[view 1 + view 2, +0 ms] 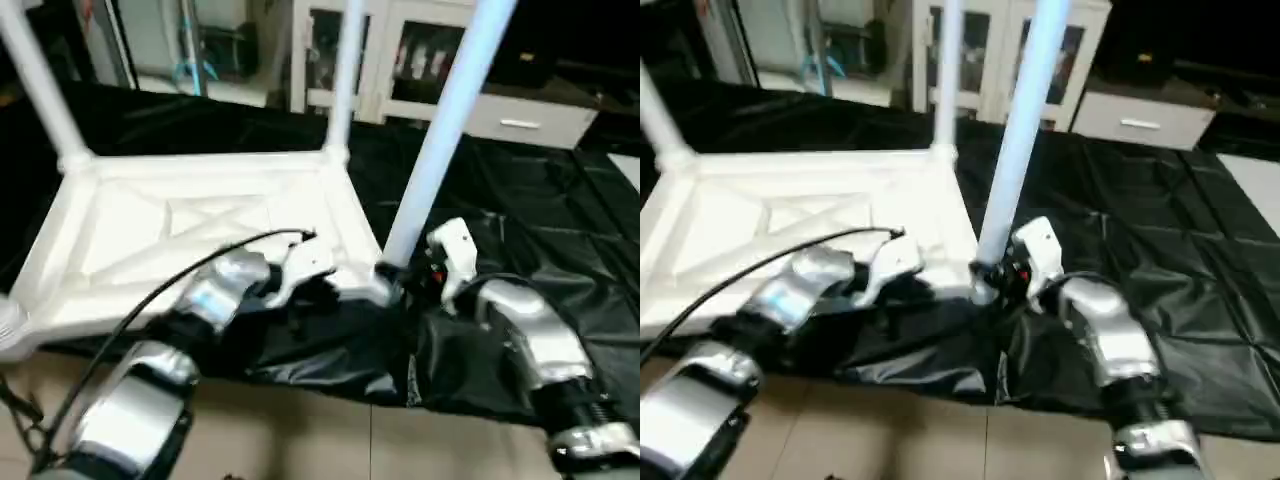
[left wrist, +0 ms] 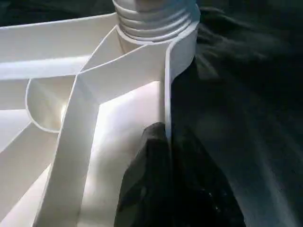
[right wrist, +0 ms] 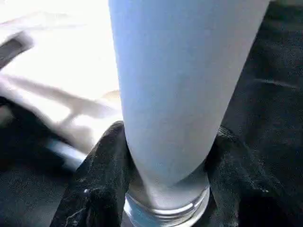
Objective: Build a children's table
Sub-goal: Rotate leg to tighten
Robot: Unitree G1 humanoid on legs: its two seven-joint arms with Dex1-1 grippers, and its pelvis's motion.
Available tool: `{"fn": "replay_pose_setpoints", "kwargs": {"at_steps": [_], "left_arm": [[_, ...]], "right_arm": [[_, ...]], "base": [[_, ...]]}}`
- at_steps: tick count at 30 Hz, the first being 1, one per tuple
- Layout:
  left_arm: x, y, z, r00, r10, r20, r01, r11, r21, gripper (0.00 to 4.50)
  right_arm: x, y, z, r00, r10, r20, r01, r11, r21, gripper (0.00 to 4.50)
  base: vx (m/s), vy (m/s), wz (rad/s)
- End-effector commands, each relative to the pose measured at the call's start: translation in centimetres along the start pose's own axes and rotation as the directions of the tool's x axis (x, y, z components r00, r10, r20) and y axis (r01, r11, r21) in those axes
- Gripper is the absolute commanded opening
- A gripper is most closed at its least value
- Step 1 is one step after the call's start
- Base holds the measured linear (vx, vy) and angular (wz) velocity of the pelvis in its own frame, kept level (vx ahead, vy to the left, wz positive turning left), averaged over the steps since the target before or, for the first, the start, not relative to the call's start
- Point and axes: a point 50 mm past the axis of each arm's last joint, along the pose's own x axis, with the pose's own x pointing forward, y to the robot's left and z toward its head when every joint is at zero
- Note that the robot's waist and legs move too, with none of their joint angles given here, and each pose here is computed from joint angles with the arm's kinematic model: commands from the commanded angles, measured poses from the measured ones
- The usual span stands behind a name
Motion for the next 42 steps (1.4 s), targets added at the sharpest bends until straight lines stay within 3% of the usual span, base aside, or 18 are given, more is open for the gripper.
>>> {"fn": "replay_pose_setpoints", "kwargs": {"at_steps": [1, 2, 8, 13, 14, 17, 20, 22, 23, 26, 28, 31, 37, 42], "left_arm": [[1.3, 0.3, 3.3, 0.994, 0.075, 0.076, -0.078, 0.997, 0.03, 0.0], [2.3, 0.3, 4.3, 0.988, 0.137, 0.073, -0.139, 0.99, 0.035, 0.0], [3.0, 0.2, 5.4, 0.977, 0.192, 0.092, -0.2, 0.976, 0.09, 0.0], [2.7, 0.3, 4.6, 0.981, 0.181, 0.073, -0.189, 0.973, 0.132, 0.0], [2.7, 0.4, 4.5, 0.981, 0.179, 0.073, -0.188, 0.972, 0.141, 0.0], [2.3, 0.3, 3.8, 0.987, 0.146, 0.072, -0.156, 0.974, 0.164, 0.0], [2.2, 0.2, 3.4, 0.99, 0.12, 0.068, -0.131, 0.975, 0.181, 0.0], [2.1, 0.0, 3.2, 0.993, 0.091, 0.077, -0.105, 0.975, 0.198, 0.0], [2.1, -0.1, 3.0, 0.994, 0.082, 0.076, -0.096, 0.975, 0.198, 0.0], [1.7, -0.9, 2.3, 0.995, -0.032, 0.092, 0.01, 0.971, 0.238, 0.0], [1.4, -1.4, 1.8, 0.99, -0.101, 0.097, 0.074, 0.965, 0.25, 0.0], [1.1, -2.1, 1.5, 0.976, -0.183, 0.119, 0.147, 0.953, 0.263, 0.0], [0.2, -3.6, 0.8, 0.927, -0.348, 0.14, 0.294, 0.907, 0.303, 0.0], [-0.2, -4.0, 0.5, 0.912, -0.392, 0.122, 0.337, 0.885, 0.322, 0.0]], "right_arm": [[0.1, -0.3, -4.6, 0.954, -0.206, -0.218, 0.217, 0.976, 0.026, 1.95], [1.5, 1.1, -4.5, 0.943, -0.256, -0.212, 0.273, 0.96, 0.058, 1.95], [3.3, 2.7, -3.1, 0.933, -0.33, -0.142, 0.344, 0.935, 0.083, 1.94], [3.5, 3.6, -1.0, 0.987, -0.157, 0.024, 0.151, 0.972, 0.18, 1.94], [3.2, 3.4, -0.7, 0.988, -0.145, 0.05, 0.134, 0.975, 0.175, 1.94], [1.6, 2.2, 0.2, 0.987, -0.104, 0.121, 0.083, 0.982, 0.171, 2.64], [0.4, 1.4, 0.7, 0.987, -0.071, 0.143, 0.051, 0.989, 0.142, 2.73], [-0.7, 0.6, 1.1, 0.987, -0.042, 0.154, 0.025, 0.994, 0.11, 3.06], [-1.2, 0.4, 1.2, 0.988, -0.023, 0.151, 0.008, 0.995, 0.098, 3.09], [-5.0, -1.0, 1.8, 0.981, 0.165, 0.107, -0.164, 0.986, -0.021, 3.39], [-7.5, -1.2, 1.7, 0.953, 0.3, 0.029, -0.296, 0.95, -0.1, 3.56], [-9.3, -1.6, 1.5, 0.933, 0.358, -0.047, -0.361, 0.922, -0.14, 3.91], [-11.1, -2.8, 0.9, 0.914, 0.36, -0.187, -0.395, 0.896, -0.203, 4.34], [-10.6, -3.1, 0.6, 0.912, 0.358, -0.2, -0.396, 0.896, -0.202, 4.34]], "base": [[0.0, 0.0, 0.0], [0.0, 0.0, 0.0], [0.0, 0.0, 0.0], [0.0, 0.0, 0.0], [0.0, 0.0, 0.0], [0.0, 0.0, 0.0], [0.0, 0.0, 0.0], [0.0, 0.0, 0.0], [0.0, 0.0, 0.0], [0.0, 0.0, 0.0], [0.0, 0.0, 0.0], [0.0, 0.0, 0.0], [0.0, 0.0, 0.0], [0.0, 0.0, 0.0]]}}
